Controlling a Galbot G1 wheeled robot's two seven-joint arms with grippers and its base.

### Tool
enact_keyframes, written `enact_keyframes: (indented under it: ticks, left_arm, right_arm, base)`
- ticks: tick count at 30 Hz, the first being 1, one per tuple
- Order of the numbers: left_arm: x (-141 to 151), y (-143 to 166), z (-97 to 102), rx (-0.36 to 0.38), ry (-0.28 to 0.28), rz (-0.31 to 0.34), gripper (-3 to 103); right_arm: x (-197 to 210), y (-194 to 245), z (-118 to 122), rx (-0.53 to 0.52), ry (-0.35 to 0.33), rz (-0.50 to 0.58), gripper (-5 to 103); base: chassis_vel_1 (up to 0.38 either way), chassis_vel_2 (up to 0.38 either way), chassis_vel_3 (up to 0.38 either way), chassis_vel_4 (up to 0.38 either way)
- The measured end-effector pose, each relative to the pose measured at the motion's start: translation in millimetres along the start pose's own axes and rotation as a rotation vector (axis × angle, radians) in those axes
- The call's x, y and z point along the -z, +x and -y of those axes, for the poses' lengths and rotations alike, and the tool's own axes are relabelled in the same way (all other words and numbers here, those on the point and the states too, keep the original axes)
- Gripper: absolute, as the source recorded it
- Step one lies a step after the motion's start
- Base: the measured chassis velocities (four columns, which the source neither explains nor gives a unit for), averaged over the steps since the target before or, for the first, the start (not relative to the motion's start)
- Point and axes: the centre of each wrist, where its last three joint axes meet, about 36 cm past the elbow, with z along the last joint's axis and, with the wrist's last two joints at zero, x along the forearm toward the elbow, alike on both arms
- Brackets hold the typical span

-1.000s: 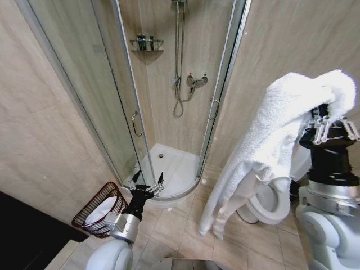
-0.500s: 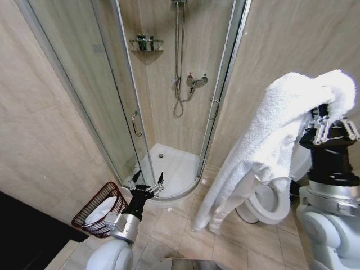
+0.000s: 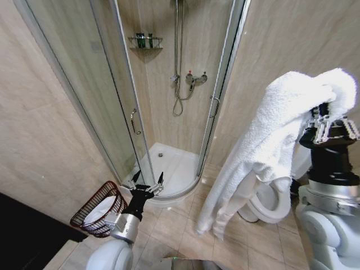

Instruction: Discard the used towel into the hamper.

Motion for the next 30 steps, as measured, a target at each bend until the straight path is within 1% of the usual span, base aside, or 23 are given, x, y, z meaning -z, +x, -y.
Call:
enact_keyframes:
  ticks: [10,14,30]
  left_arm:
    - [0.0,0.0,0.0,0.000,0.000,0.000,100]
    - [0.0,0.0,0.0,0.000,0.000,0.000,100]
    - [0.0,0.0,0.0,0.000,0.000,0.000,100]
  right_arm:
    - [0.8,-0.3,1.1,0.017,0.004,-0.006,7]
    - [0.2,0.6,0.2,0.021,0.001,-0.010,7]
    - [-1.7,1.2,-4.0,0.044,-0.006,-0.017,7]
  base:
    - [0.000,0.000,0.000,0.000]
    - [0.065,0.042,-0.031,-0.110]
    - [0.118,0.100,-0.101,-0.092]
